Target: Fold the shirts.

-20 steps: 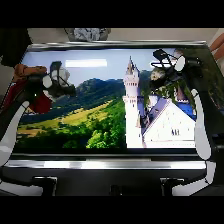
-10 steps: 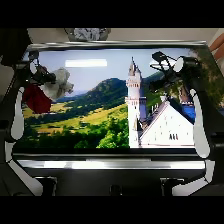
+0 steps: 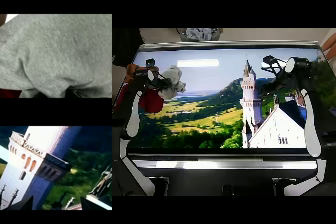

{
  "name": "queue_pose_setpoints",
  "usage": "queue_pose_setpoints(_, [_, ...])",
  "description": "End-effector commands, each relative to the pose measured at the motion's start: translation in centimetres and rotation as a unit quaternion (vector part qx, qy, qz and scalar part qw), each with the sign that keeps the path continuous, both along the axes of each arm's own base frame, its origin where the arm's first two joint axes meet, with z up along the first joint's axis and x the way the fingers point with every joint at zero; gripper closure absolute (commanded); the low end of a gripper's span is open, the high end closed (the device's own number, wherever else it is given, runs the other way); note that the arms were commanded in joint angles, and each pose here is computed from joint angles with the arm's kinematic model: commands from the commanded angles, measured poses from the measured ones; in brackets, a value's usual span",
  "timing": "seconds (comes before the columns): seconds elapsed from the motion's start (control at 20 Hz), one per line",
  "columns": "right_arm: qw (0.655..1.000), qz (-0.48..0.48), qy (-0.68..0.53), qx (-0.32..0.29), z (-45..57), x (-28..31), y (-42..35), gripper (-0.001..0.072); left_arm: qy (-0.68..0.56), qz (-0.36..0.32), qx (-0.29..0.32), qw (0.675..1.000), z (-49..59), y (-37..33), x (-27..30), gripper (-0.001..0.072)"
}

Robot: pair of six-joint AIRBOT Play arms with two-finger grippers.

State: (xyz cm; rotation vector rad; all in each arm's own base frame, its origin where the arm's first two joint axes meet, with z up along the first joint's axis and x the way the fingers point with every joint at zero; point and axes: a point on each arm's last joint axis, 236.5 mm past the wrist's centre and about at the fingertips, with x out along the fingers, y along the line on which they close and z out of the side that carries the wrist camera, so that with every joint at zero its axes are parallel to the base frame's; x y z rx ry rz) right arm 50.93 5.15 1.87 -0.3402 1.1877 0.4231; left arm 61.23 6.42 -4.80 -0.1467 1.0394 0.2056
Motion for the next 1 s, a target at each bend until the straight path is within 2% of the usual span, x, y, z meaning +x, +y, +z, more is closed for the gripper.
queue_pose_setpoints(0.0, [1.0, 0.027, -0.001, -0.011, 0.6, -0.5, -0.1, 0.0038, -0.101, -0.026, 0.024, 0.994, 9.1, -0.9, 2.1, 0.0674])
queue_pose_setpoints(0.1, [0.999, 0.026, -0.033, -0.015, 3.3, -0.4, -0.3, 0.0037, -0.197, -0.055, 0.041, 0.978, 20.0, -3.2, 1.1, 0.0674])
queue_pose_setpoints(0.25, [0.992, 0.021, -0.121, -0.025, 10.5, -0.7, -0.9, 0.0037, -0.32, -0.114, 0.053, 0.939, 35.5, -9.1, -5.3, 0.0674])
queue_pose_setpoints(0.35, [0.984, 0.017, -0.177, -0.032, 16.1, -2.3, -1.3, 0.0037, -0.372, -0.155, 0.033, 0.914, 41.9, -13.7, -11.0, 0.0674])
queue_pose_setpoints(0.45, [0.974, 0.014, -0.223, -0.04, 21.2, -5.0, -1.9, 0.0037, -0.375, -0.207, 0.0, 0.904, 43.9, -18.4, -16.2, 0.0674])
queue_pose_setpoints(0.6, [0.968, 0.011, -0.246, -0.051, 25.4, -9.7, -2.6, 0.0037, -0.314, -0.299, -0.021, 0.901, 40.7, -25.1, -21.6, 0.0674])
queue_pose_setpoints(0.7, [0.975, 0.014, -0.216, -0.053, 25.7, -13.2, -2.7, 0.0037, -0.254, -0.351, -0.028, 0.901, 35.7, -29.3, -23.2, 0.0674])
queue_pose_setpoints(0.85, [0.99, 0.02, -0.127, -0.056, 23.5, -17.4, -2.9, 0.0037, -0.146, -0.402, -0.048, 0.902, 24.5, -34.9, -25.1, 0.0674])
queue_pose_setpoints(0.95, [0.993, 0.023, -0.098, -0.056, 22.0, -17.7, -2.9, 0.0037, -0.087, -0.417, -0.045, 0.904, 15.7, -36.7, -25.4, 0.0675])
